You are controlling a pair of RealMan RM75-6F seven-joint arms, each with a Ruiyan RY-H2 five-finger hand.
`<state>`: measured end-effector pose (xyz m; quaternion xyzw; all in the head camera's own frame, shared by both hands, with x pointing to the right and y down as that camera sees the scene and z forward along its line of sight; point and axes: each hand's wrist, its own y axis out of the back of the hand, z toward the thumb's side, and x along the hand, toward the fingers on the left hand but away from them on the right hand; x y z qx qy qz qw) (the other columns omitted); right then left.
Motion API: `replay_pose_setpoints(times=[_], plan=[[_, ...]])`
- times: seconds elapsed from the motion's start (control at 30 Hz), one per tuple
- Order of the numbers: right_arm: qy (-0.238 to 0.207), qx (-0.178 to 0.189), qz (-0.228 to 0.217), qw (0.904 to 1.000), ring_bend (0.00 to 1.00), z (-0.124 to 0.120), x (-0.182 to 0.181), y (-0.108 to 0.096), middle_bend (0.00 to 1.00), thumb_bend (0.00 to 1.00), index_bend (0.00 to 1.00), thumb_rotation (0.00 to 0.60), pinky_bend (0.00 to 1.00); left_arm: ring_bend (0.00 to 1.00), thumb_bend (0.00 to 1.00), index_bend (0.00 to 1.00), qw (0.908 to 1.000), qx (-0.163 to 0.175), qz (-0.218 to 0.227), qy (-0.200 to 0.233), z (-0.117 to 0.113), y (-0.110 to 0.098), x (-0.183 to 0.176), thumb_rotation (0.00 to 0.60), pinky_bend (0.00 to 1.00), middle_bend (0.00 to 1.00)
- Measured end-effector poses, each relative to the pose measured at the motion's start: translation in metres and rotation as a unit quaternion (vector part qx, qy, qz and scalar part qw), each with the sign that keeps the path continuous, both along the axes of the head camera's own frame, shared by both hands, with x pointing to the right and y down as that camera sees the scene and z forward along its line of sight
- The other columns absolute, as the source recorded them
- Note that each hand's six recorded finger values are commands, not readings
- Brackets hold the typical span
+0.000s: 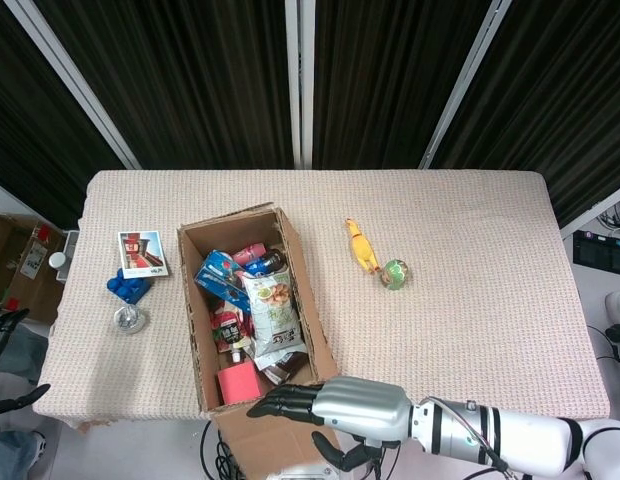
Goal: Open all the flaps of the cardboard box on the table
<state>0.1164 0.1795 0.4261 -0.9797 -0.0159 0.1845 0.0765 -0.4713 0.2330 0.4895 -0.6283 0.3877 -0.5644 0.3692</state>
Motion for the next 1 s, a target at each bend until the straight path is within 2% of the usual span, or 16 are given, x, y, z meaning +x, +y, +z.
replay_pose_setpoints(times=[0.13, 0.23, 0.33, 0.4, 0.43, 0.47, 0.53, 0.57, 0.63, 0.67, 0.73, 0.77, 0.87, 0.93, 1.0], plan=[[-0.001, 0.028, 0.006, 0.9996, 0.0, -0.001, 0.003, -0.004, 0.05, 0.8, 0.0, 0.6, 0.1, 0.09, 0.1, 0.11, 1.0, 0.001, 0.0, 0.0, 0.0, 0.0, 0.0, 0.487, 0.2, 0.15], [0.009, 0.079, 0.012, 0.9967, 0.0, 0.002, 0.01, -0.01, 0.02, 0.77, 0.0, 0.6, 0.01, 0.09, 0.1, 0.11, 1.0, 0.002, 0.0, 0.0, 0.0, 0.0, -0.001, 0.488, 0.2, 0.15], [0.04, 0.16, 0.021, 0.986, 0.0, 0.01, 0.024, -0.018, 0.0, 0.68, 0.0, 0.6, 0.0, 0.09, 0.1, 0.11, 1.0, 0.005, -0.002, 0.001, 0.0, 0.0, -0.001, 0.487, 0.2, 0.15], [0.076, 0.234, 0.03, 0.9688, 0.0, 0.019, 0.039, -0.025, 0.0, 0.62, 0.0, 0.6, 0.0, 0.09, 0.1, 0.11, 1.0, 0.007, -0.003, 0.002, 0.001, 0.001, -0.002, 0.489, 0.2, 0.15], [0.094, 0.268, 0.036, 0.9581, 0.0, 0.023, 0.047, -0.028, 0.0, 0.6, 0.0, 0.6, 0.0, 0.09, 0.1, 0.11, 1.0, 0.008, -0.003, 0.003, 0.001, 0.001, -0.003, 0.49, 0.2, 0.15], [0.123, 0.313, 0.045, 0.9406, 0.0, 0.029, 0.059, -0.032, 0.0, 0.58, 0.0, 0.6, 0.0, 0.09, 0.1, 0.11, 0.9999, 0.01, -0.003, 0.003, 0.001, 0.001, -0.003, 0.49, 0.2, 0.15], [0.176, 0.372, 0.064, 0.909, 0.0, 0.038, 0.081, -0.036, 0.0, 0.57, 0.0, 0.6, 0.0, 0.09, 0.1, 0.11, 0.9999, 0.014, -0.003, 0.004, 0.001, 0.001, -0.004, 0.488, 0.2, 0.15], [0.215, 0.401, 0.08, 0.8869, 0.0, 0.044, 0.099, -0.036, 0.0, 0.57, 0.0, 0.6, 0.0, 0.09, 0.1, 0.11, 0.9999, 0.016, -0.003, 0.005, 0.0, 0.001, -0.003, 0.484, 0.2, 0.15], [0.278, 0.425, 0.108, 0.8543, 0.0, 0.053, 0.129, -0.033, 0.0, 0.57, 0.0, 0.6, 0.0, 0.09, 0.1, 0.11, 0.9998, 0.02, -0.001, 0.005, 0.0, 0.002, -0.002, 0.486, 0.2, 0.15], [0.322, 0.431, 0.13, 0.8326, 0.0, 0.058, 0.151, -0.03, 0.0, 0.56, 0.0, 0.6, 0.0, 0.09, 0.1, 0.11, 0.9998, 0.022, 0.0, 0.005, -0.001, 0.002, -0.002, 0.487, 0.2, 0.15], [0.387, 0.43, 0.166, 0.7987, 0.0, 0.065, 0.185, -0.022, 0.0, 0.56, 0.0, 0.6, 0.0, 0.09, 0.1, 0.11, 0.9997, 0.025, 0.001, 0.006, -0.001, 0.002, 0.0, 0.487, 0.2, 0.15], [0.427, 0.425, 0.192, 0.7747, 0.0, 0.068, 0.209, -0.016, 0.0, 0.56, 0.0, 0.6, 0.0, 0.09, 0.1, 0.11, 0.9996, 0.027, 0.001, 0.007, -0.002, 0.002, 0.0, 0.488, 0.2, 0.15], [0.496, 0.406, 0.251, 0.7251, 0.0, 0.071, 0.257, -0.004, 0.0, 0.54, 0.0, 0.6, 0.0, 0.09, 0.1, 0.11, 0.9995, 0.031, 0.003, 0.007, -0.002, 0.003, 0.002, 0.491, 0.2, 0.15], [0.516, 0.391, 0.282, 0.708, 0.0, 0.074, 0.276, 0.003, 0.0, 0.54, 0.0, 0.6, 0.0, 0.09, 0.1, 0.11, 0.9994, 0.033, 0.004, 0.004, -0.001, 0.004, 0.002, 0.49, 0.2, 0.15], [0.528, 0.373, 0.311, 0.6968, 0.0, 0.079, 0.294, 0.011, 0.0, 0.52, 0.0, 0.6, 0.0, 0.09, 0.1, 0.11, 0.9994, 0.034, 0.003, 0.005, 0.001, 0.004, 0.002, 0.488, 0.2, 0.15]])
